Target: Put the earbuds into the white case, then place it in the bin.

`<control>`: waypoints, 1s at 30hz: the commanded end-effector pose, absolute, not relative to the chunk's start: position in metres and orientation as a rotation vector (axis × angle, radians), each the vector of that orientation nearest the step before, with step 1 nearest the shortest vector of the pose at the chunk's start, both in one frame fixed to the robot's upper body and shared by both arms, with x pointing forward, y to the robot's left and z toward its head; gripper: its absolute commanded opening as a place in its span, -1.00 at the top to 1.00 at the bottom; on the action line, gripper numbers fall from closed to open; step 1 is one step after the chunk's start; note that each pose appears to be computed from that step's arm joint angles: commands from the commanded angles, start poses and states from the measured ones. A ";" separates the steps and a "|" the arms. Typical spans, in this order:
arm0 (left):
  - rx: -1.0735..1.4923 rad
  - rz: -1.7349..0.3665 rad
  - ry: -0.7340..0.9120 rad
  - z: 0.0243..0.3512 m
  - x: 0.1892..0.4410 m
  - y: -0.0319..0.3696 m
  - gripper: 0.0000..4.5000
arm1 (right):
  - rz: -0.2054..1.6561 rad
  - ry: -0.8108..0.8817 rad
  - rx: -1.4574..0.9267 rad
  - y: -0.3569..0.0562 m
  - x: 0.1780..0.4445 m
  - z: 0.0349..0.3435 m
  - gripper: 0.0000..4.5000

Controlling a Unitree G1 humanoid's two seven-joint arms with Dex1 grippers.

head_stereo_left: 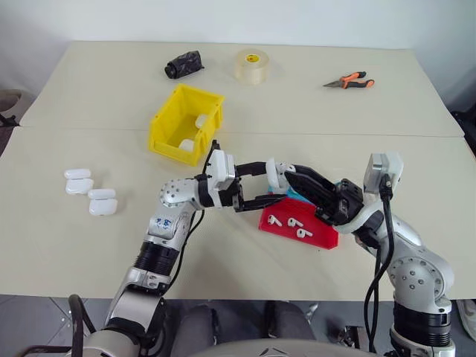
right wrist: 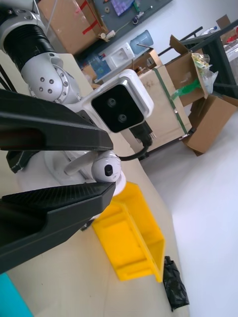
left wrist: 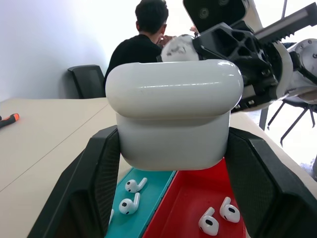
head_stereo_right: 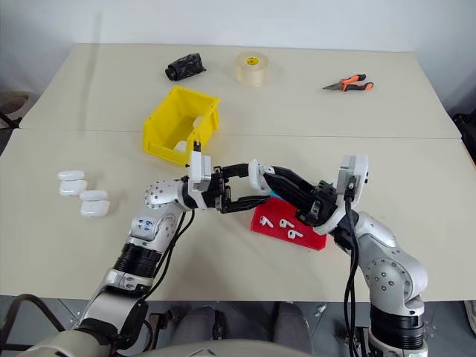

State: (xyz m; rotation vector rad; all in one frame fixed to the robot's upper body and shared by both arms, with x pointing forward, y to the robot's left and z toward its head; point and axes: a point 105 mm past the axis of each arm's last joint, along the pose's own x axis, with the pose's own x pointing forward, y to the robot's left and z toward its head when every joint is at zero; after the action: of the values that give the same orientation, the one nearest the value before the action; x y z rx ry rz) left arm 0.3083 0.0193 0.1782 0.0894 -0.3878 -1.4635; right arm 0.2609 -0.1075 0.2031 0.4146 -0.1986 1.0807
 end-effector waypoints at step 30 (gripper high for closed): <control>0.426 -1.362 -0.282 0.175 0.319 0.053 -0.24 | 1.067 -0.082 0.085 -0.149 0.260 0.191 0.17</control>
State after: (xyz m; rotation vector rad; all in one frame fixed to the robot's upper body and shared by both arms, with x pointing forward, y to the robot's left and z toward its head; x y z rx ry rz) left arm 0.3207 0.0544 0.1698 0.3376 -0.2574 -1.3597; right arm 0.2664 -0.1505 0.1842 0.1379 -0.0628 1.0326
